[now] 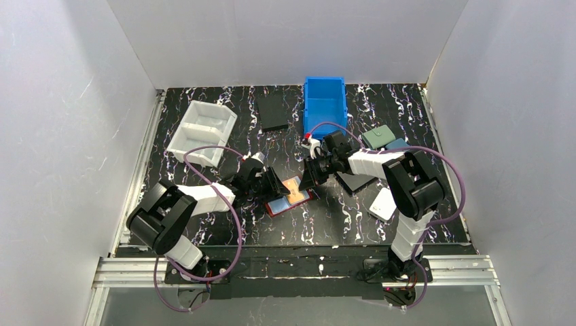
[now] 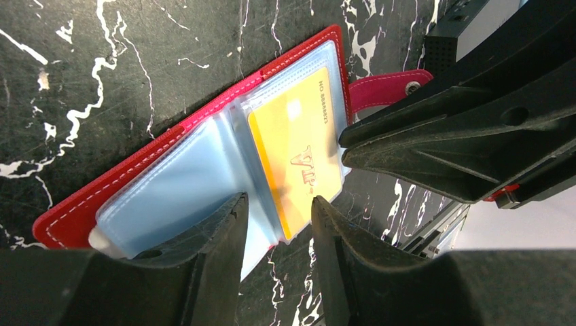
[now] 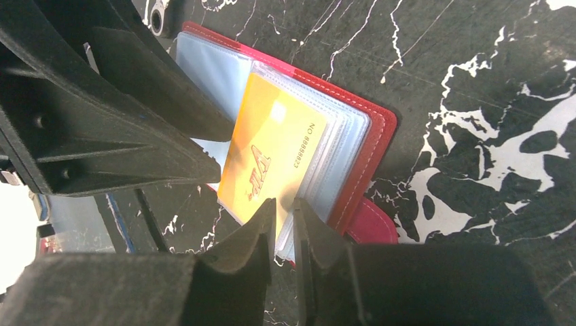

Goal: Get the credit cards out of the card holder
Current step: Remove the credit card from the card holder.

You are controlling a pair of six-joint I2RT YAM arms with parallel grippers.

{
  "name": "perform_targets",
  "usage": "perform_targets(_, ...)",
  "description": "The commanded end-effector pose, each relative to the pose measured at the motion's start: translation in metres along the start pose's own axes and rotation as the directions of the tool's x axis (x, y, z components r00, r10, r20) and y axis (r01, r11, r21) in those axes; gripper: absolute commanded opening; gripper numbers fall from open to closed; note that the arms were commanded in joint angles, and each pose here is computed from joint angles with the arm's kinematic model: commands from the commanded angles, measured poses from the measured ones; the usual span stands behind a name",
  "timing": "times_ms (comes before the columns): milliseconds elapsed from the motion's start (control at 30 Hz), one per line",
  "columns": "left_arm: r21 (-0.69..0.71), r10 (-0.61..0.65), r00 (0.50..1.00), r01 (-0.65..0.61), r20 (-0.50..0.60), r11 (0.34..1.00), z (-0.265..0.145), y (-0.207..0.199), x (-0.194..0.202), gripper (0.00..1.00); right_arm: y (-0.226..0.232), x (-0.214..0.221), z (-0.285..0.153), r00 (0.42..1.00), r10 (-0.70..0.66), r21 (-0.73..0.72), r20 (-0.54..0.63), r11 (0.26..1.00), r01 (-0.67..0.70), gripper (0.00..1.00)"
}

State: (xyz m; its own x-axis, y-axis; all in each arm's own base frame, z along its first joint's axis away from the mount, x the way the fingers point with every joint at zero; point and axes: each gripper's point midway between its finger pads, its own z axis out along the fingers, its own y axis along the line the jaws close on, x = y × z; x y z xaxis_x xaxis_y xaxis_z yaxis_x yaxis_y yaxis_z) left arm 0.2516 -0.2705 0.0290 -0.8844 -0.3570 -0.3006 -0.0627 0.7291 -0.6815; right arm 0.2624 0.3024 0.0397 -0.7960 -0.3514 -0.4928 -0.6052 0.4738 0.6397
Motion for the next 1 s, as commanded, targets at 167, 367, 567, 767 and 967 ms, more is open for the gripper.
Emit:
perform_targets(167,-0.04,0.009,1.0,-0.009,-0.014,0.999,0.008,0.011,0.001,0.37,0.004,-0.006,0.004,1.0,-0.003,-0.056,-0.003,0.998,0.003,0.22)
perform_targets(367,-0.047,0.008,1.0,-0.009,-0.025,0.999,0.01,0.014,0.003,0.35,0.009,-0.007,0.003,1.0,-0.007,-0.076,-0.002,0.997,0.007,0.19)
perform_targets(567,-0.056,0.004,1.0,-0.006,-0.028,0.998,0.01,0.017,0.005,0.34,-0.005,-0.008,0.003,1.0,-0.007,0.004,-0.004,1.0,0.007,0.16)
perform_targets(767,-0.07,-0.005,0.999,0.003,-0.033,0.998,0.012,0.022,0.007,0.34,0.001,-0.02,-0.008,0.999,-0.027,-0.011,0.041,1.0,0.027,0.2)
perform_targets(967,-0.072,-0.007,0.999,0.004,-0.039,0.997,0.013,0.023,0.008,0.33,0.002,-0.016,-0.004,0.999,0.001,-0.04,0.038,0.999,0.0,0.21)
